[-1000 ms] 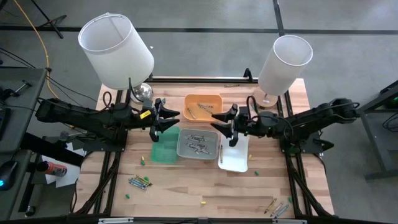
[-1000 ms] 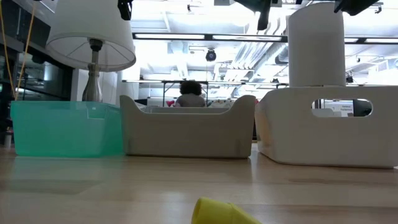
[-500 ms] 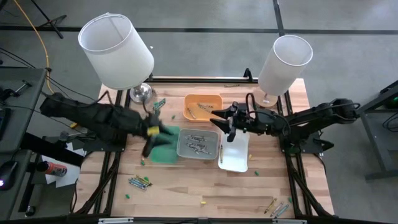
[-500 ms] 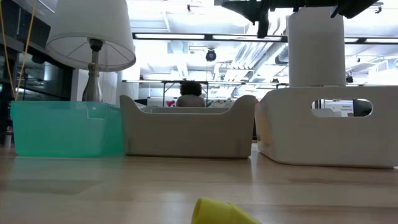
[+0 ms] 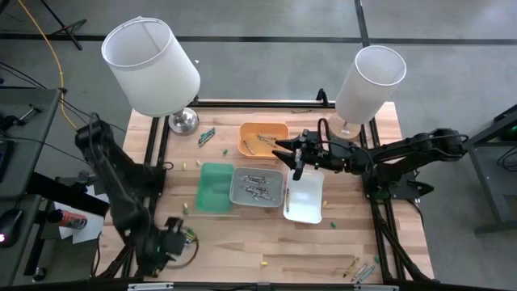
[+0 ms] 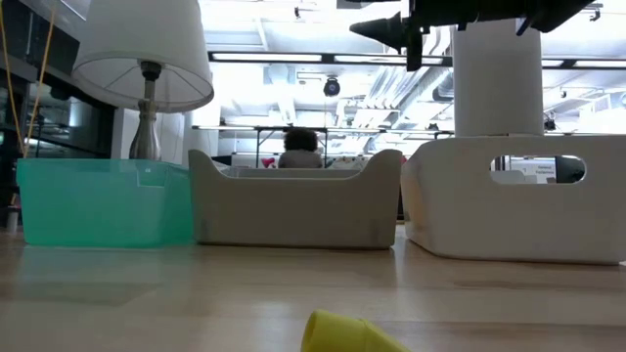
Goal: Sort crayons
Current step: Put the gray crayon into the yellow bin
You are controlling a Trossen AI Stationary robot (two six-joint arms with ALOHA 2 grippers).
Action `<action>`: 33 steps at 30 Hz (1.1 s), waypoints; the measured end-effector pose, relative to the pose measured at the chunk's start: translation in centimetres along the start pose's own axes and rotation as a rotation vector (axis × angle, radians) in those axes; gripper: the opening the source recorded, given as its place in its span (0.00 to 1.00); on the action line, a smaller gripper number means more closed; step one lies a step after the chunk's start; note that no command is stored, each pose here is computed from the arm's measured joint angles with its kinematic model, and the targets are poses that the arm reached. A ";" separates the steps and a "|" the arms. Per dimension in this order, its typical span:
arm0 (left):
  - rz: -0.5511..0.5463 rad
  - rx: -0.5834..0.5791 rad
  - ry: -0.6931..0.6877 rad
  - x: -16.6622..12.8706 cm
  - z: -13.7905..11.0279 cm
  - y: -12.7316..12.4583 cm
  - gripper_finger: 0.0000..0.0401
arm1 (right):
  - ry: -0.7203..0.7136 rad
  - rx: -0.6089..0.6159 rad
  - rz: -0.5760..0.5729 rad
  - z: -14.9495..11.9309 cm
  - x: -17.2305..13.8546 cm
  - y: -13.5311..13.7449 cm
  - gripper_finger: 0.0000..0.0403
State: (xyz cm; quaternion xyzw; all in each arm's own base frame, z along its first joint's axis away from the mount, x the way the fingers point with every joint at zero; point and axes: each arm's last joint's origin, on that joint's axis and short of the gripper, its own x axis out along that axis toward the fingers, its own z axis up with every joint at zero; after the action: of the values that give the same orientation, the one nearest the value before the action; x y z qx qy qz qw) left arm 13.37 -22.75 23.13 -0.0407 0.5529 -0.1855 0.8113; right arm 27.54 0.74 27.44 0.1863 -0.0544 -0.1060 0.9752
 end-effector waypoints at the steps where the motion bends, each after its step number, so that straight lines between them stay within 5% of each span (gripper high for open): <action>1: 0.010 0.015 -0.001 1.1 -0.4 -0.4 0.31 | 0.000 0.000 0.000 0.0 0.0 0.0 0.49; 11: 0.204 0.114 0.187 7.5 -2.5 0.1 0.30 | 0.042 0.086 -0.039 -0.3 0.1 -0.7 0.49; 18: 0.221 0.060 0.188 7.4 -2.4 0.3 0.30 | 0.051 0.087 -0.042 -0.4 0.1 -0.7 0.49; 33: 0.266 0.183 0.195 7.4 -2.5 0.6 0.30 | 0.074 0.080 -0.052 -0.6 0.1 -0.8 0.49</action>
State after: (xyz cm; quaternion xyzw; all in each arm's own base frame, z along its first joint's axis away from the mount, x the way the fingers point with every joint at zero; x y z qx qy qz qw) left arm 13.56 -24.39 15.50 0.1249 0.6101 -0.1290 0.7717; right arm 27.57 0.25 26.56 0.2305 -0.0178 -0.1221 0.9652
